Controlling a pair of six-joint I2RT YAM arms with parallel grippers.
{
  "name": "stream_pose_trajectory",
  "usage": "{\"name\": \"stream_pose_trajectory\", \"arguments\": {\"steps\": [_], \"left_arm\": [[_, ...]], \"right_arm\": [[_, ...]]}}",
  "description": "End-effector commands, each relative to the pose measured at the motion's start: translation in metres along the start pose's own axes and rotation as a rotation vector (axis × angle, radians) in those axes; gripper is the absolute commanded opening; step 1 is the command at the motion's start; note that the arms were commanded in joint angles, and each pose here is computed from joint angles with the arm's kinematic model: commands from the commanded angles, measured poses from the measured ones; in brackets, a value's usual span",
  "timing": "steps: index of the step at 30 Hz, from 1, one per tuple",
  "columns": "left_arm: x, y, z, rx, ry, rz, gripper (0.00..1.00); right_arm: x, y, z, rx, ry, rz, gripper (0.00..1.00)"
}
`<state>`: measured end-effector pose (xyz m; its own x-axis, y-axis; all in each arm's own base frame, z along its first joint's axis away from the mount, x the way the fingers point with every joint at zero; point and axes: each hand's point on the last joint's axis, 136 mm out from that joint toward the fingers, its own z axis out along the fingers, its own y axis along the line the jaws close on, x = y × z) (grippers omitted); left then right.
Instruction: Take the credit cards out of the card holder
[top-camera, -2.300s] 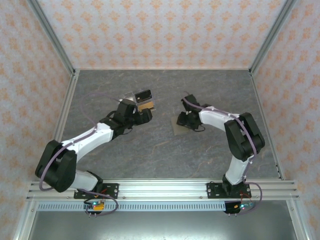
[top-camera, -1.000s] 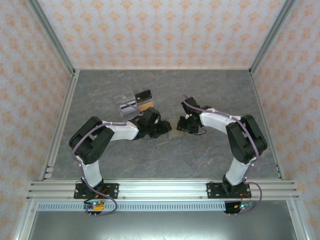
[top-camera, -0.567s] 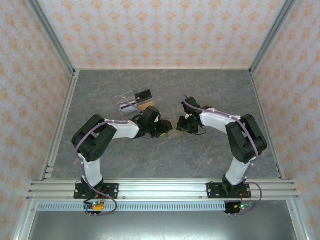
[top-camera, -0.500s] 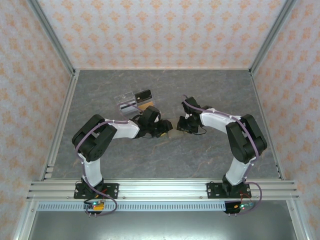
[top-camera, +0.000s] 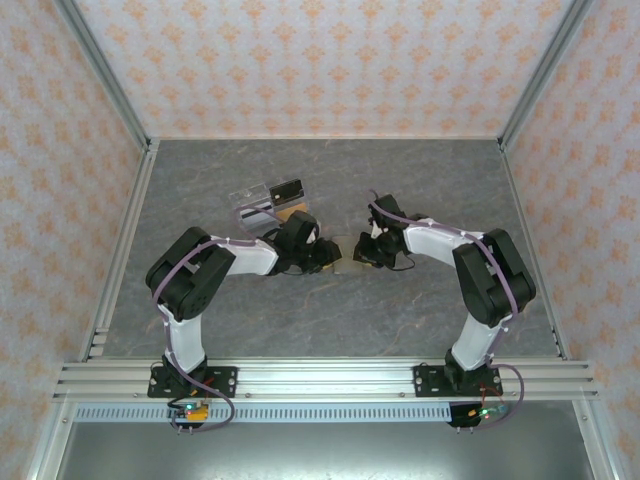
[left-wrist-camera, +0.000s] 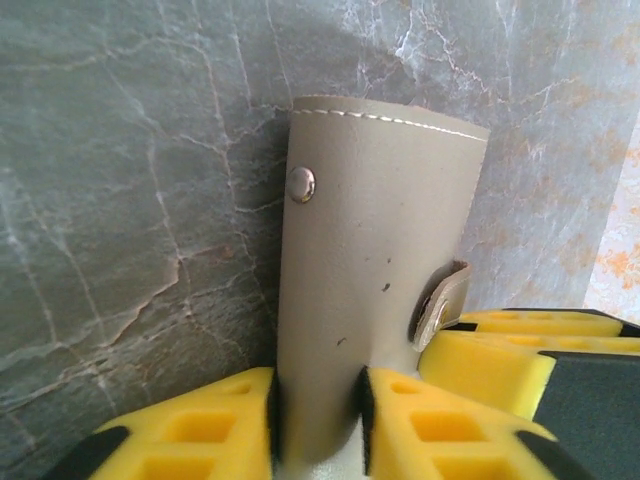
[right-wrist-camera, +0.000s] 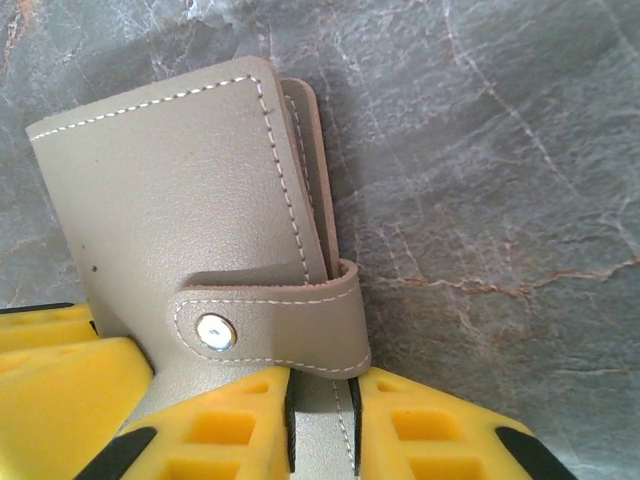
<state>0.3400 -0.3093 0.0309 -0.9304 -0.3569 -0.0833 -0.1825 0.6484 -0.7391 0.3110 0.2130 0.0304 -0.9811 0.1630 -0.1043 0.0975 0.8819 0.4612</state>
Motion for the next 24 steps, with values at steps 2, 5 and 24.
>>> {"name": "stream_pose_trajectory", "arguments": {"steps": [2,5,24], "left_arm": [[0.000,-0.028,-0.008,0.064,-0.002,0.081,0.16],[0.000,-0.024,-0.014,0.033,-0.008,0.108,0.09],[0.001,-0.037,-0.022,0.054,-0.010,0.166,0.07]], "right_arm": [[0.008,-0.011,-0.004,0.050,-0.006,-0.003,0.23],[-0.003,-0.018,-0.023,0.115,-0.084,-0.027,0.30],[-0.011,0.024,-0.012,0.104,-0.055,-0.078,0.40]]}}
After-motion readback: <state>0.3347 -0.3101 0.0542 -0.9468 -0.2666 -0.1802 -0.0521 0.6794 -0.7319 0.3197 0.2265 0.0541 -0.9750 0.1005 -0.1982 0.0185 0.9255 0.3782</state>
